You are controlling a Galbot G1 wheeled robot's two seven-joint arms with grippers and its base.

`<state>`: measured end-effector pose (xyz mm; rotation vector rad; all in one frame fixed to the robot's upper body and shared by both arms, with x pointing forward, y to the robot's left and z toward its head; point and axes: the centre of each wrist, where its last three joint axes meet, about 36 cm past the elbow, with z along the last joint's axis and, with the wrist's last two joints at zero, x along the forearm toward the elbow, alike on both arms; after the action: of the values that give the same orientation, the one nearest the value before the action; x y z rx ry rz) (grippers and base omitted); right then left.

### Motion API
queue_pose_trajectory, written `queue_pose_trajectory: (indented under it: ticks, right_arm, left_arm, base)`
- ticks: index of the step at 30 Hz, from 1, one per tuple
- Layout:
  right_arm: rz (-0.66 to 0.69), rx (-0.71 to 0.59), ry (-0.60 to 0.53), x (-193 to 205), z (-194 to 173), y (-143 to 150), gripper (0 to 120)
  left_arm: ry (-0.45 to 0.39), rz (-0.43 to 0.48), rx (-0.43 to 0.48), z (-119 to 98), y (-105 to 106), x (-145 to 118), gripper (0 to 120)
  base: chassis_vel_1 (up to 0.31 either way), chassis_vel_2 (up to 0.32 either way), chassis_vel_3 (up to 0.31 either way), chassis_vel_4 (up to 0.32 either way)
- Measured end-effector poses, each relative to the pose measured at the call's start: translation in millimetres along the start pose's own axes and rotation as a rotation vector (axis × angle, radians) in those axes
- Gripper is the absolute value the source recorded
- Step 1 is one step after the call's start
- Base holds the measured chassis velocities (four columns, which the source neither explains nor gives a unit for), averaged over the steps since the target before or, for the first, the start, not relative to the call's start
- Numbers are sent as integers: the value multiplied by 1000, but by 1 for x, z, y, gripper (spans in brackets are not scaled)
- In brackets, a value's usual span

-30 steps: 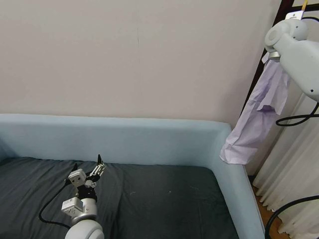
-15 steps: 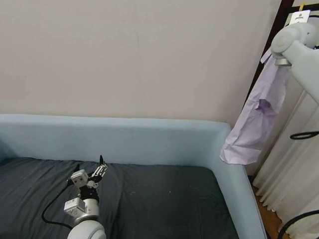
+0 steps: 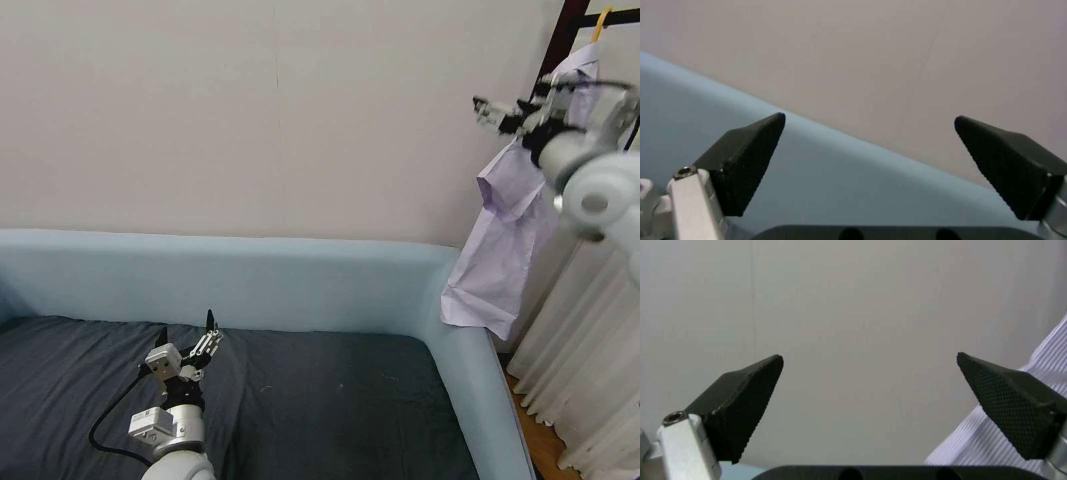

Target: Pick up the clothes from the sofa and hang them on the clothes hanger.

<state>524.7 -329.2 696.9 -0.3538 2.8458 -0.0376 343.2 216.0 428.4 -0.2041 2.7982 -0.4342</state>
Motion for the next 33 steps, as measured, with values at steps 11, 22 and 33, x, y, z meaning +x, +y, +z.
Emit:
queue_pose_trajectory:
  ticks: [11,22,33]
  right_arm:
    - [-16,134,32,105,100,51,100]
    - [172,155,125,261,200,88,100]
    - [284,137,183,307,225,128,100]
  left_arm:
    - [-105,20,-120,10,5,39,100]
    - [7,48,-112,44,-6,79,100]
    - [72,-24,-89,36,-9,104,100]
  base:
    - [0,0,0,0]
    - [0,0,0,0]
    - [0,0,0,0]
